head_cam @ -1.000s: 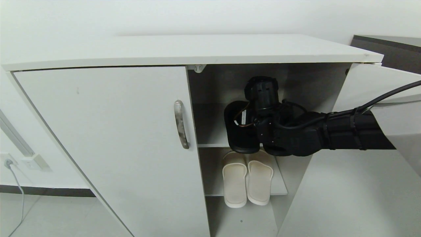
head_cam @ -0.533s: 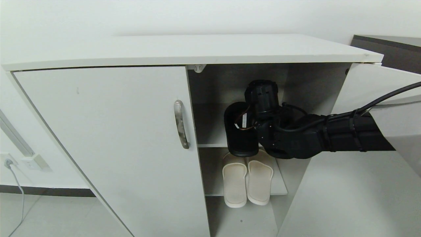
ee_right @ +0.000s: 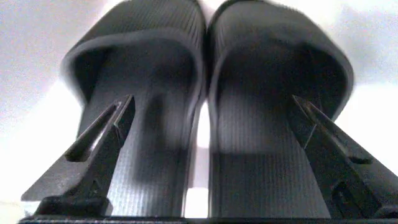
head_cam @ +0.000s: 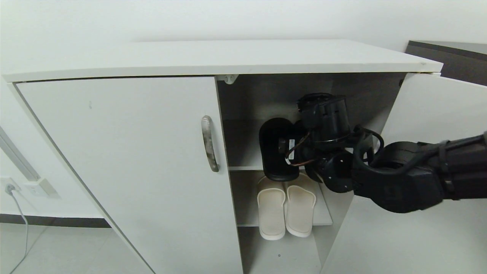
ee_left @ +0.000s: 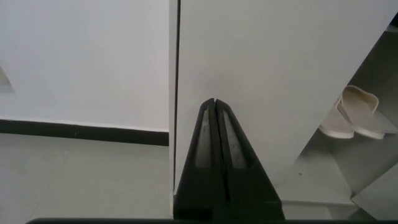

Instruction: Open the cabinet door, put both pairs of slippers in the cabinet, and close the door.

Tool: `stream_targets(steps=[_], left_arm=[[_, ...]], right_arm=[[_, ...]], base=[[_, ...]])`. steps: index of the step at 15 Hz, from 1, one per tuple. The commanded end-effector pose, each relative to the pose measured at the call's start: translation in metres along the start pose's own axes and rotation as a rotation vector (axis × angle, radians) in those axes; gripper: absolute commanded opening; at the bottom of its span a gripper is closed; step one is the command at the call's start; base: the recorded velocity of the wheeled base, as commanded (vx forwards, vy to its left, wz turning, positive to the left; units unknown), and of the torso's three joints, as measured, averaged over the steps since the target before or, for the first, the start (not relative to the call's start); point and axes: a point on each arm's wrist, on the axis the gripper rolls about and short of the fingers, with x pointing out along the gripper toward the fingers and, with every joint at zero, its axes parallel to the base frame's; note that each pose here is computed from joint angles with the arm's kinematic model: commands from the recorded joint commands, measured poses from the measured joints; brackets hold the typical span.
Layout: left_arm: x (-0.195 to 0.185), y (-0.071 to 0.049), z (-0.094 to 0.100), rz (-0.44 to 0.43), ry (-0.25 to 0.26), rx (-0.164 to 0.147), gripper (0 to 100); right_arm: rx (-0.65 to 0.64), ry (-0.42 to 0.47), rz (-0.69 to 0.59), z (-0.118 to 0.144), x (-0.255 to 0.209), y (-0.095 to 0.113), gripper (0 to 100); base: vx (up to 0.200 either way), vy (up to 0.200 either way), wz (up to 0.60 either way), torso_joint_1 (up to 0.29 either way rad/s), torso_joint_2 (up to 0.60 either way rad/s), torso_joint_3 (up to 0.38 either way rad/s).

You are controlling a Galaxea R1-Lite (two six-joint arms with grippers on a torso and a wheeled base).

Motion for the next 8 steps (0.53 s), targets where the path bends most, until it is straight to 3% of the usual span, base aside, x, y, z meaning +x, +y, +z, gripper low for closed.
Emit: stream_targets(steps=[1, 4, 5, 8], left_arm=[[0.0, 0.0, 0.0, 0.001, 0.001, 0.0, 0], [0.0, 0.0, 0.0, 0.0, 0.002, -0.002, 0], [0.0, 0.0, 0.0, 0.001, 0.001, 0.0, 0], [0.0, 0.0, 0.0, 0.001, 0.001, 0.0, 0]], right_arm=[[0.017, -0.023, 0.156, 0.006, -0.052, -0.016, 100], [-0.048, -0.008, 0.259, -0.002, -0.072, -0.025, 100], [-0.055, 0.0, 0.26, -0.005, -0.071, -0.024, 0], [-0.077, 0.031, 0.256, -0.016, -0.065, -0.021, 0]], base=[[0.0, 0.0, 0.0, 0.0, 0.0, 0.0], [0.0, 0.0, 0.0, 0.0, 0.0, 0.0], [0.0, 0.0, 0.0, 0.0, 0.0, 0.0], [0.0, 0.0, 0.0, 0.0, 0.0, 0.0]])
